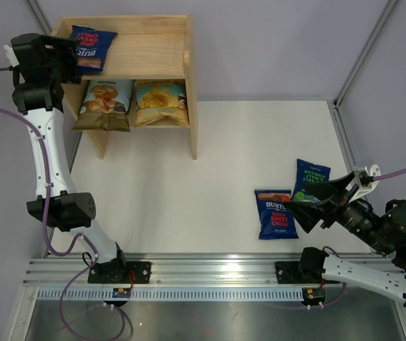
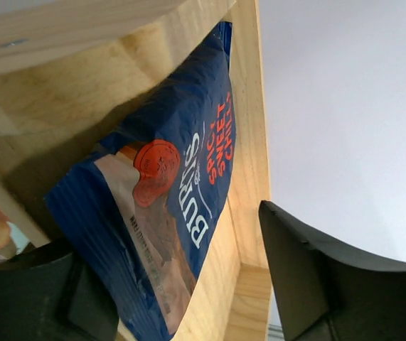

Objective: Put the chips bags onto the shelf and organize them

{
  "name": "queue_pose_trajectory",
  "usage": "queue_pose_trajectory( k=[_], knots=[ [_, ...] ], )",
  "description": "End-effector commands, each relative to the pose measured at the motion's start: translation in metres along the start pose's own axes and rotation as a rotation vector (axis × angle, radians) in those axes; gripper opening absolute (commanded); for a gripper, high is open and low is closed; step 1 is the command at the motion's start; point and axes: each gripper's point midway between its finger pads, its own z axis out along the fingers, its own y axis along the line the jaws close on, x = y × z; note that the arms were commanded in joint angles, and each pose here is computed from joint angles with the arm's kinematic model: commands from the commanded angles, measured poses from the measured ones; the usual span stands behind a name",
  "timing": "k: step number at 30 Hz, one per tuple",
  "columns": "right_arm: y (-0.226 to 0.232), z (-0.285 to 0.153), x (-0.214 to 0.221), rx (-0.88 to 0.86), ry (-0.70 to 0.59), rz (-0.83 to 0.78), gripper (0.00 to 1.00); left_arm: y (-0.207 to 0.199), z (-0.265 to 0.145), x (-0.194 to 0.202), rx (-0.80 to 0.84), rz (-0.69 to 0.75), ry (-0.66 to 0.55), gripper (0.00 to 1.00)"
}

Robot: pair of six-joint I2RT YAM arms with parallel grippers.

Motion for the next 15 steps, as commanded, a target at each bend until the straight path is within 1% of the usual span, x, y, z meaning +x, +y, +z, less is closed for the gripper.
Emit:
queue_pose_trajectory(
  k=[1,2,5,11,15],
  knots=[
    [0.006,0.003,-0.010,-0.017,-0.038,0.017,0.99,0.004,-0.013,-0.014,-0.041,0.090,-0.062,0.75],
    [0.006,0.002,-0.011,-0.018,-0.039,0.019,0.99,0.006,-0.014,-0.019,-0.055,0.112,-0.084,0.79],
    [0.006,0.001,-0.011,-0.020,-0.042,0.026,0.99,0.012,-0.020,-0.022,-0.089,0.151,-0.099,0.86],
    [0.006,0.002,-0.010,-0.019,-0.039,0.026,1.00,0.019,-0.033,-0.032,-0.121,0.196,-0.126,0.93],
    [0.000,0.010,-0.005,0.032,-0.014,0.019,0.99,0.016,-0.046,-0.038,-0.109,0.215,-0.132,0.99]
  ],
)
